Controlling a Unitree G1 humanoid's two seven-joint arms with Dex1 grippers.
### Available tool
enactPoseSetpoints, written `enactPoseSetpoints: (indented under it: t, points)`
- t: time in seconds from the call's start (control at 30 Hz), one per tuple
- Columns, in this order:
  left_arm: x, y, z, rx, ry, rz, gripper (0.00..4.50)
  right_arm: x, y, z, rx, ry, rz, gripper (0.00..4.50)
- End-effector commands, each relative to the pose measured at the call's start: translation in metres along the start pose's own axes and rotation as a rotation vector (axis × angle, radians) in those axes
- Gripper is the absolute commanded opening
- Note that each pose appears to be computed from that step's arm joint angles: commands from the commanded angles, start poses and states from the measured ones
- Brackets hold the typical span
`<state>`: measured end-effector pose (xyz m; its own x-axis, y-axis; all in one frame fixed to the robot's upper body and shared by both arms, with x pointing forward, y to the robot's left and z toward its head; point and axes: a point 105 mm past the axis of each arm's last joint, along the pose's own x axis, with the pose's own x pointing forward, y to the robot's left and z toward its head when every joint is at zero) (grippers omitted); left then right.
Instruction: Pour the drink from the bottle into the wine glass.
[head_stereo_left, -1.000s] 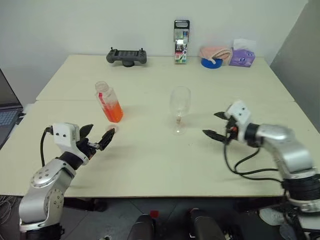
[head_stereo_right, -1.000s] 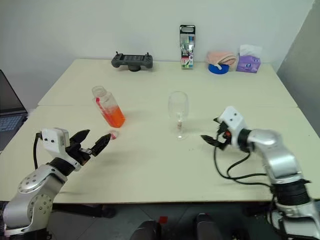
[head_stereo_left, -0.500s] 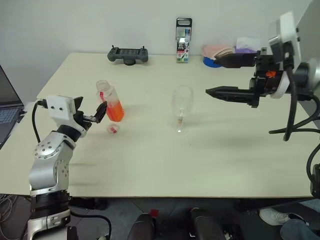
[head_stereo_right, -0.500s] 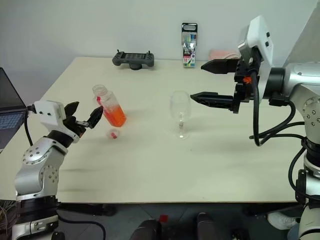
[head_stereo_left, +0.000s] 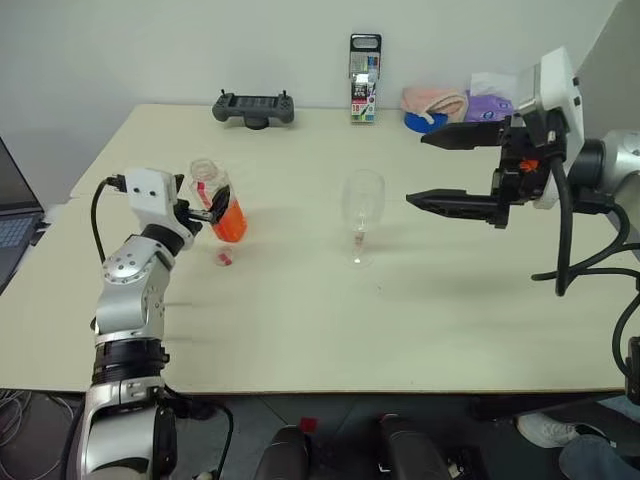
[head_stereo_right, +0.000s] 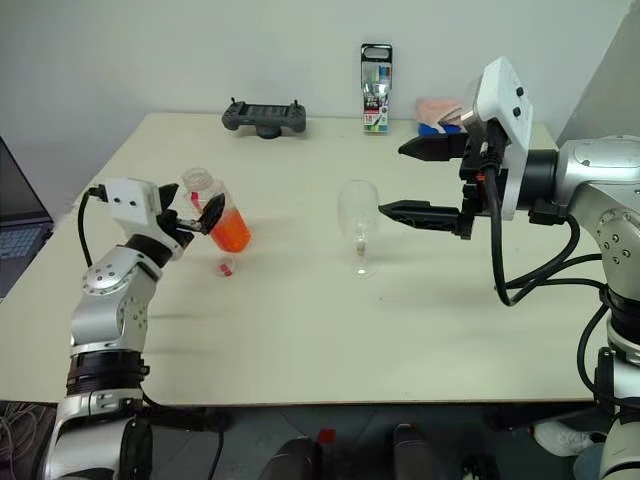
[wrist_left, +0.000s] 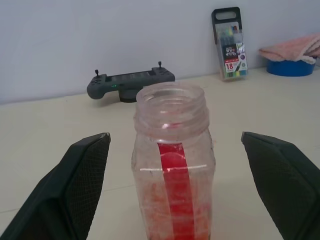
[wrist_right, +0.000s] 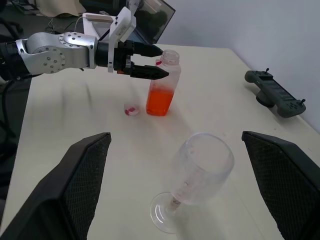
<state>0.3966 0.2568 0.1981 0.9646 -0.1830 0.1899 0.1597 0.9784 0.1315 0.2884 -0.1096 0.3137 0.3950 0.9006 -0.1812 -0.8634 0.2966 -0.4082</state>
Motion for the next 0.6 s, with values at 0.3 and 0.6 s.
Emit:
enactPoseSetpoints:
  t: [0.3,0.6]
  points:
    - [0.021,0.004,0.009,-0.018,-0.087,-0.022,4.50,0.000,0.000,0.007,-0.035,-0.034,-0.004,4.47]
    - [0.024,0.003,-0.003,-0.005,-0.082,-0.032,3.25,0.004,0.002,0.007,-0.026,-0.033,-0.002,4.50]
